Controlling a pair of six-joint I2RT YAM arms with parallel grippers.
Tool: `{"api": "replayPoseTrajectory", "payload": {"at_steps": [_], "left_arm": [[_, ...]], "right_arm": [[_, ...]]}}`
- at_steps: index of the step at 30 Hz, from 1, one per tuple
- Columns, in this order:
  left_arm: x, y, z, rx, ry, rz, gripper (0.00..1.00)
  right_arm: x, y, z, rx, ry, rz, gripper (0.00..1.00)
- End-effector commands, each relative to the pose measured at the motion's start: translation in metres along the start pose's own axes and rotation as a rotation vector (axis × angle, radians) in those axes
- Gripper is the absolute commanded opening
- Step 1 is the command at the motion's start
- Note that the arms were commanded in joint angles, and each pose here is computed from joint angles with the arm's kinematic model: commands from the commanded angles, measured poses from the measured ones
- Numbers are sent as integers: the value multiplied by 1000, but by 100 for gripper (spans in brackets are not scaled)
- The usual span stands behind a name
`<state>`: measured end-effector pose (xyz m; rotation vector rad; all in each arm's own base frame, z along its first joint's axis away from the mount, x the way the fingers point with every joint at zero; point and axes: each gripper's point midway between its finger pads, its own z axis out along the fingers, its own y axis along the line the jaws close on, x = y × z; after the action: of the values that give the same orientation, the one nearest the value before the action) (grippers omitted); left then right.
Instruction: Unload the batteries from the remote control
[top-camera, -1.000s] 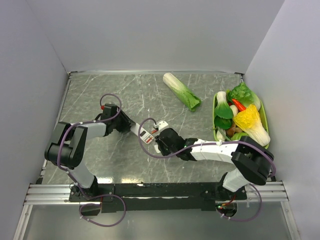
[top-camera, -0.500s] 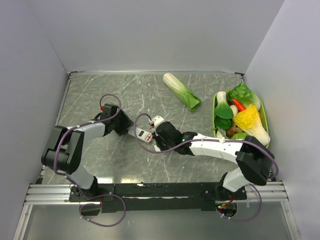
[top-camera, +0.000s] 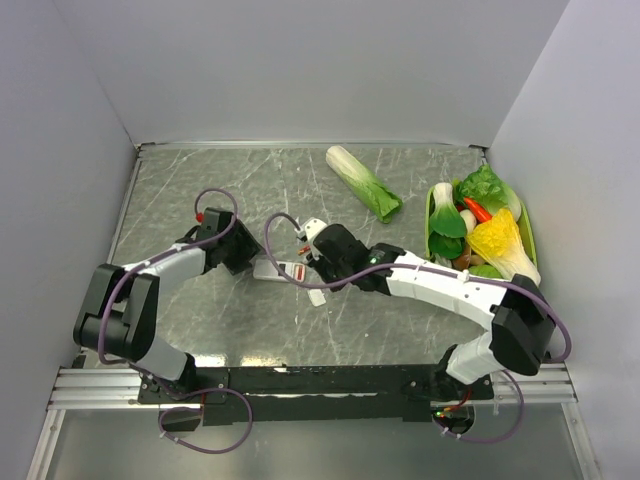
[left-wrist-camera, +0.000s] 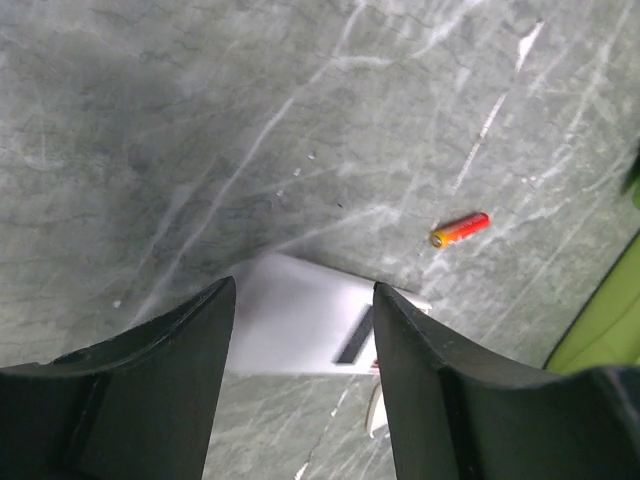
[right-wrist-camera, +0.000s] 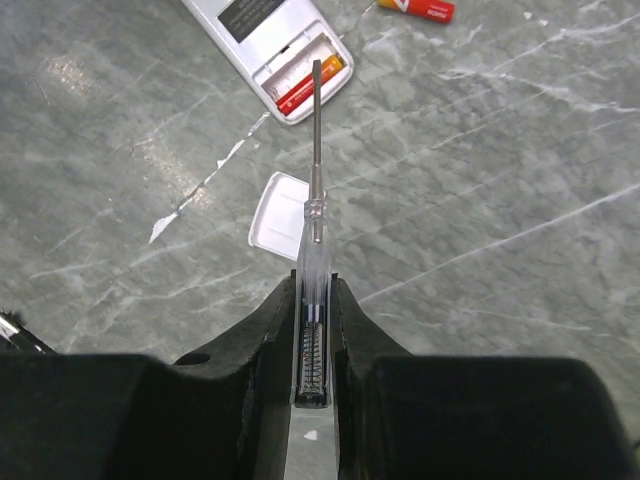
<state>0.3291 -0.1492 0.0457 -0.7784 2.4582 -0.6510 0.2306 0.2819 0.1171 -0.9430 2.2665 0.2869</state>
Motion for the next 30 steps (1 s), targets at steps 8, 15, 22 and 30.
{"api": "replayPoseTrajectory", "payload": {"at_steps": [8, 15, 22, 30], "left_arm": [[9, -35, -25, 217, 23, 32, 60], [18, -22, -16, 185, 62, 35, 58], [34, -63, -46, 484, 117, 97, 58], [69, -88, -69, 659, 294, 44, 58]], "right_arm": [[-16, -8, -11, -74, 151, -165, 0], [-24, -14, -2, -45, 211, -231, 0], [-36, -5, -1, -84, 122, -206, 0], [-52, -2, 1, -86, 50, -170, 0]]}}
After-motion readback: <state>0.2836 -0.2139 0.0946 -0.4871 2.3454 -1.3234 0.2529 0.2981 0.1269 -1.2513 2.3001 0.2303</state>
